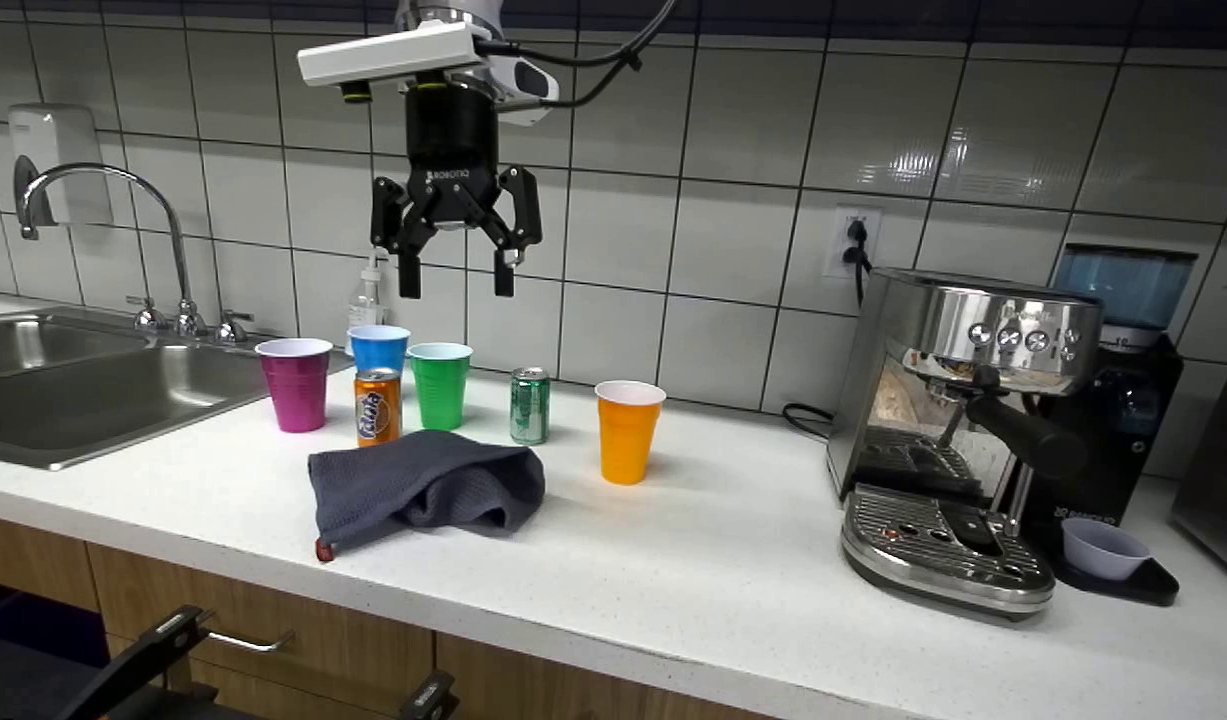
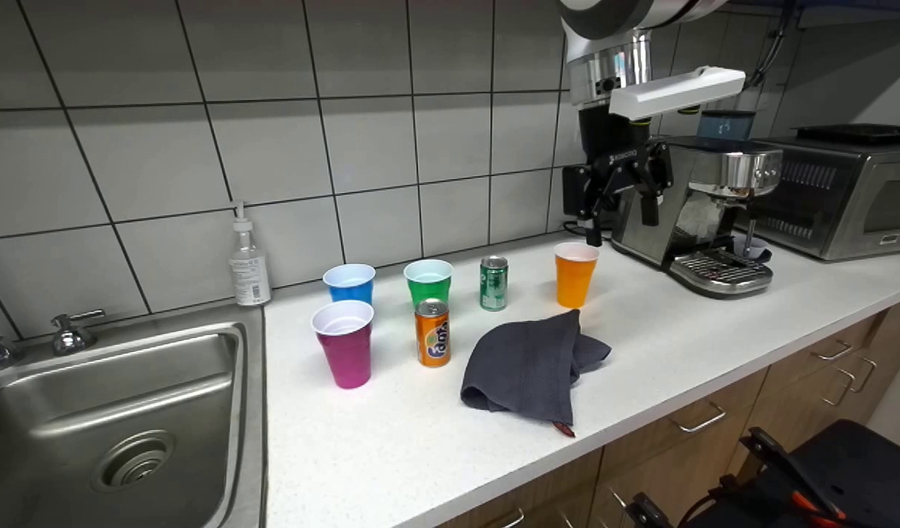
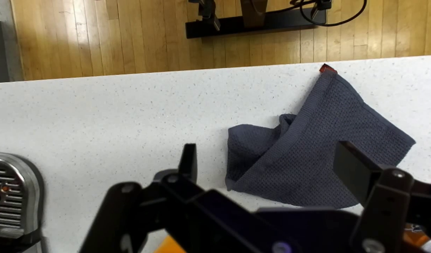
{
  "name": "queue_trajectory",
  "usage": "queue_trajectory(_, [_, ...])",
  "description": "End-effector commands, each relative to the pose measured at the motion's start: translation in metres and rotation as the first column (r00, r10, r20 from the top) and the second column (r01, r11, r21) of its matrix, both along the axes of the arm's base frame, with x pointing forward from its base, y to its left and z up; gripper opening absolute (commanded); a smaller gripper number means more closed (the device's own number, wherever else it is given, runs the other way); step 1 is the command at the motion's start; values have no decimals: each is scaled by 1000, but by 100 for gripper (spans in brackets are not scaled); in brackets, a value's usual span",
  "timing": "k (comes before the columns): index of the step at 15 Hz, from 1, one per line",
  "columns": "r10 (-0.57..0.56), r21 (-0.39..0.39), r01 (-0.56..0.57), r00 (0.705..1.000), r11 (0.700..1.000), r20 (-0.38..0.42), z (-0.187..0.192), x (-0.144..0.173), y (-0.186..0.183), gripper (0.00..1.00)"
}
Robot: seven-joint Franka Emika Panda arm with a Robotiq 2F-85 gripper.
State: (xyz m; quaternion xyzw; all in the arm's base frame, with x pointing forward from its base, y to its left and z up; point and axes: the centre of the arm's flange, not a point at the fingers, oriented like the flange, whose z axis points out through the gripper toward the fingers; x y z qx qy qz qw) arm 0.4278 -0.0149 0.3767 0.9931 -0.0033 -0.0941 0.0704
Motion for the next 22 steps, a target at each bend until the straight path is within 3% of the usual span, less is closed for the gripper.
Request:
queue_trajectory(1, [3, -5, -3, 999, 1000, 37, -7, -1, 0, 100])
queue_trajectory(14, [-74, 51, 68, 989, 996, 126, -62, 55, -44, 100])
queue_trajectory(22, [-122, 40, 117, 981, 992, 152, -75, 106, -66, 100])
